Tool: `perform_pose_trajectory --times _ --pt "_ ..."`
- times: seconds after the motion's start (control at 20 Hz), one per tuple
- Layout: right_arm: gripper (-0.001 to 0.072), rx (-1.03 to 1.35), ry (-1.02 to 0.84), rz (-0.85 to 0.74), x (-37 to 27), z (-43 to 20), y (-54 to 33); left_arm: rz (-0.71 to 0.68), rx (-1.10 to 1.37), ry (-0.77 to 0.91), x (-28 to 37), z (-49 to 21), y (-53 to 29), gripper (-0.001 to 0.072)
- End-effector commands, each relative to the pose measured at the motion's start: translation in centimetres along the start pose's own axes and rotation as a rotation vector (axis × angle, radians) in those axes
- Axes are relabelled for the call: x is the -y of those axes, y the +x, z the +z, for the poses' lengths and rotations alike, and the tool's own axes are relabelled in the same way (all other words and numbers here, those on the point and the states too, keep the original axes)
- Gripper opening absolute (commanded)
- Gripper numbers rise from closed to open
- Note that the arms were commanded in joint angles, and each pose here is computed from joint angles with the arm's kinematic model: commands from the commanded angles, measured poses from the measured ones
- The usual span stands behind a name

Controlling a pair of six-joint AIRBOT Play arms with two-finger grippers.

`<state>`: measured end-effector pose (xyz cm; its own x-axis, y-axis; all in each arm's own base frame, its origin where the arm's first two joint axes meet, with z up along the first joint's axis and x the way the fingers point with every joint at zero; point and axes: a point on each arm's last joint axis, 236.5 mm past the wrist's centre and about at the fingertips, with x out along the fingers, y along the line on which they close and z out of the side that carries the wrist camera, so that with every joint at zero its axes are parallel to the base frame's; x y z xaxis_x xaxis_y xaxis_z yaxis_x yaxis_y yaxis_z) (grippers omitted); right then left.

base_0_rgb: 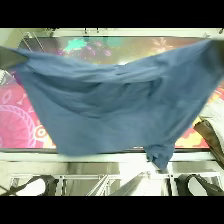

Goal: Fold the shirts.

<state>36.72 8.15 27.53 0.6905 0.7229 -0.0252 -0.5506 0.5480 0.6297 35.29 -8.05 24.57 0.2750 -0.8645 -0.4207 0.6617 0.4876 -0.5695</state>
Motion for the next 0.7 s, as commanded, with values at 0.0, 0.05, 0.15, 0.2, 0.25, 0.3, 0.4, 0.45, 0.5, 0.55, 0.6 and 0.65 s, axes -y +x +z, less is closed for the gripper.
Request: perform_pose_trajectory --times 0.0,0.05,0.15,0.2,0.25,0.3,0.4,0.45,0.5,0.55,0.6,0.65 --pt "0.0021 -0.101 0.164 -0.257 13.3 -9.4 4.7 -0.111 -0.038 -0.249 -9.6 -4.9 4.6 0.0023" --pt "0.0021 -0.126 0.203 -0.296 16.0 -11.2 5.6 -0.111 -0.03 -0.326 -12.6 -6.0 5.7 0.0023" --pt "0.002 -0.128 0.314 -0.298 20.3 -13.5 6.9 -0.128 -0.032 -0.445 -17.4 -8.2 7.5 0.0021" --pt "0.002 -0.111 0.372 -0.289 22.2 -14.0 7.3 -0.142 -0.038 -0.487 -19.2 -9.1 8.2 0.002" --pt "0.0019 -0.088 0.415 -0.269 23.6 -14.1 7.4 -0.148 -0.044 -0.53 -20.6 -9.8 8.7 0.0016" --pt "0.0019 -0.063 0.453 -0.236 24.6 -13.8 7.6 -0.153 -0.049 -0.557 -21.8 -10.3 9.2 0.0015" --pt "0.0019 -0.025 0.505 -0.18 26.3 -12.5 7.7 -0.136 -0.043 -0.59 -24.1 -10.4 9.9 0.0014" --pt "0.0019 -0.013 0.525 -0.161 27.0 -11.8 7.7 -0.129 -0.043 -0.605 -24.9 -10.2 10.4 0.0014" --pt "0.0019 -0.002 0.537 -0.138 27.5 -10.9 7.7 -0.127 -0.044 -0.61 -25.5 -10.0 10.4 0.0014" --pt "0.0019 0.011 0.547 -0.125 27.9 -9.9 7.6 -0.124 -0.045 -0.61 -25.7 -9.5 10.5 0.0014" --pt "0.0019 0.022 0.552 -0.112 28.2 -9.0 7.4 -0.118 -0.043 -0.6 -25.8 -9.1 10.4 0.0014" --pt "0.0019 0.027 0.558 -0.096 28.3 -8.3 7.4 -0.113 -0.039 -0.591 -25.9 -8.7 10.1 0.0014"
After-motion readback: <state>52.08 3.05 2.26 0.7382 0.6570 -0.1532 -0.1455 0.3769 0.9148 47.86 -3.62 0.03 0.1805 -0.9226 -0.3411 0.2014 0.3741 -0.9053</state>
